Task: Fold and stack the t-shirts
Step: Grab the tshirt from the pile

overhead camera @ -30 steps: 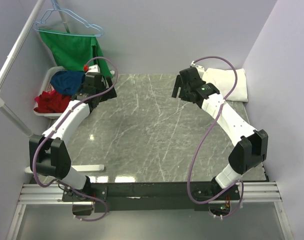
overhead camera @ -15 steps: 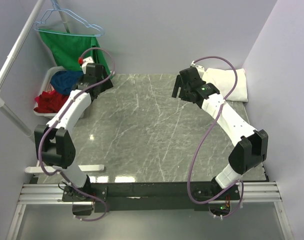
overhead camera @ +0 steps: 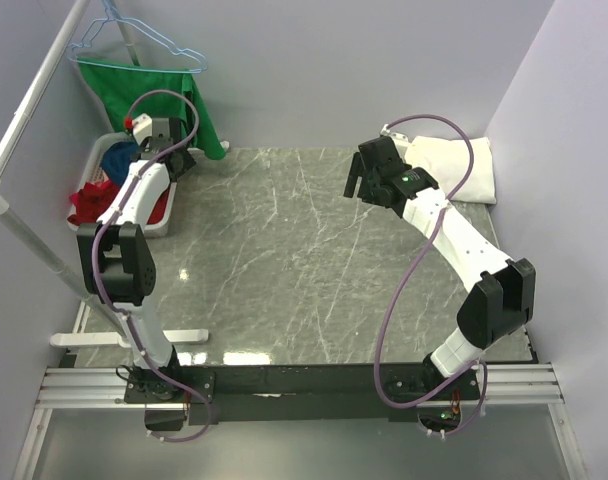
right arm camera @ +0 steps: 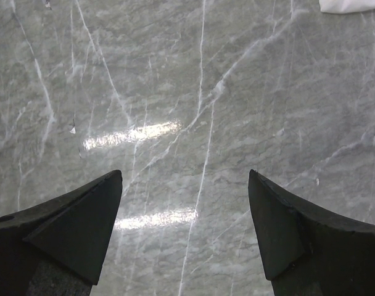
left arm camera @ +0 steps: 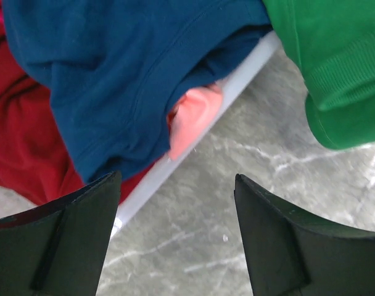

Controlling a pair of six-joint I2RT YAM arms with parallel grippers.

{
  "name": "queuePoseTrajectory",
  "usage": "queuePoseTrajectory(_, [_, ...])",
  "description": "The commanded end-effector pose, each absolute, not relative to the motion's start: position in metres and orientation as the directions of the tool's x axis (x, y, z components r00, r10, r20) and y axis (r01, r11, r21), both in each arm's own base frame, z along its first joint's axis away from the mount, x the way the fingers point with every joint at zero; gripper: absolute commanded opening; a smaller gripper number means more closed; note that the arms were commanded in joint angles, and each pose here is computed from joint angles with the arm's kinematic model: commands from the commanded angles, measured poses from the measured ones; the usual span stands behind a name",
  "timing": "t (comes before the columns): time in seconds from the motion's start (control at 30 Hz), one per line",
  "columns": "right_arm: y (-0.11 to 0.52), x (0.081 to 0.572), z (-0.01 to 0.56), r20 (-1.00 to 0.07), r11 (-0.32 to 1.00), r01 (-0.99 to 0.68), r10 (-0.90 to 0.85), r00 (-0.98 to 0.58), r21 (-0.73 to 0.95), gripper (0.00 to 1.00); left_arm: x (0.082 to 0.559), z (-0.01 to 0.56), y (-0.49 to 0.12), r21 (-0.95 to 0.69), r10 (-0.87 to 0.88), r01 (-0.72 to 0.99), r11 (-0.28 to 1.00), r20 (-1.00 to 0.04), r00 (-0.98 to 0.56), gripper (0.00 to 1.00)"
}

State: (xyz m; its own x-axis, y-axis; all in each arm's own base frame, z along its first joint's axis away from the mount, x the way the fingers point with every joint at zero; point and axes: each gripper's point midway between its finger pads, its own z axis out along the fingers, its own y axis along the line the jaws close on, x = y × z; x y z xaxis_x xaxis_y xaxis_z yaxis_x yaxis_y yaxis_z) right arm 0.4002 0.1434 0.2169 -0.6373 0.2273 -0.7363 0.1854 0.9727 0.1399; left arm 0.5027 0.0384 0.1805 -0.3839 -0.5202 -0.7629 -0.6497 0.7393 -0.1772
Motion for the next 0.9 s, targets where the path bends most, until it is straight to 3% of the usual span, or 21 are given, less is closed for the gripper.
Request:
queuePoseTrajectory(0.0, [0.142,0.407,0.219,-0.744,0.969,0.197,0.24,-0.623,0.147,0.89,0.514,0.184,0.059,-0.147,-0.501,-0.68,0.718,-0.788,-0.358,0.8])
queuePoseTrajectory(0.43, [0.145,0.415,0.203,-0.715,0.971,0.208,0.231,-0.66,0.121,0.89,0.514,0.162,0.109,-0.1,-0.515,-0.752,0.652,-0.786,-0.342,0.77])
queuePoseTrajectory(0.73, [0.154,0.424,0.201,-0.705,0.973,0.193,0.227,-0.672,0.13,0.89,0.509,0.162,0.11,-0.101,-0.521,-0.752,0.651,-0.781,-0.346,0.33])
queuePoseTrajectory(0.87, [0.155,0.424,0.199,-0.701,0.973,0.189,0.226,-0.676,0.132,0.89,0.506,0.165,0.107,-0.108,-0.524,-0.745,0.658,-0.776,-0.35,0.01])
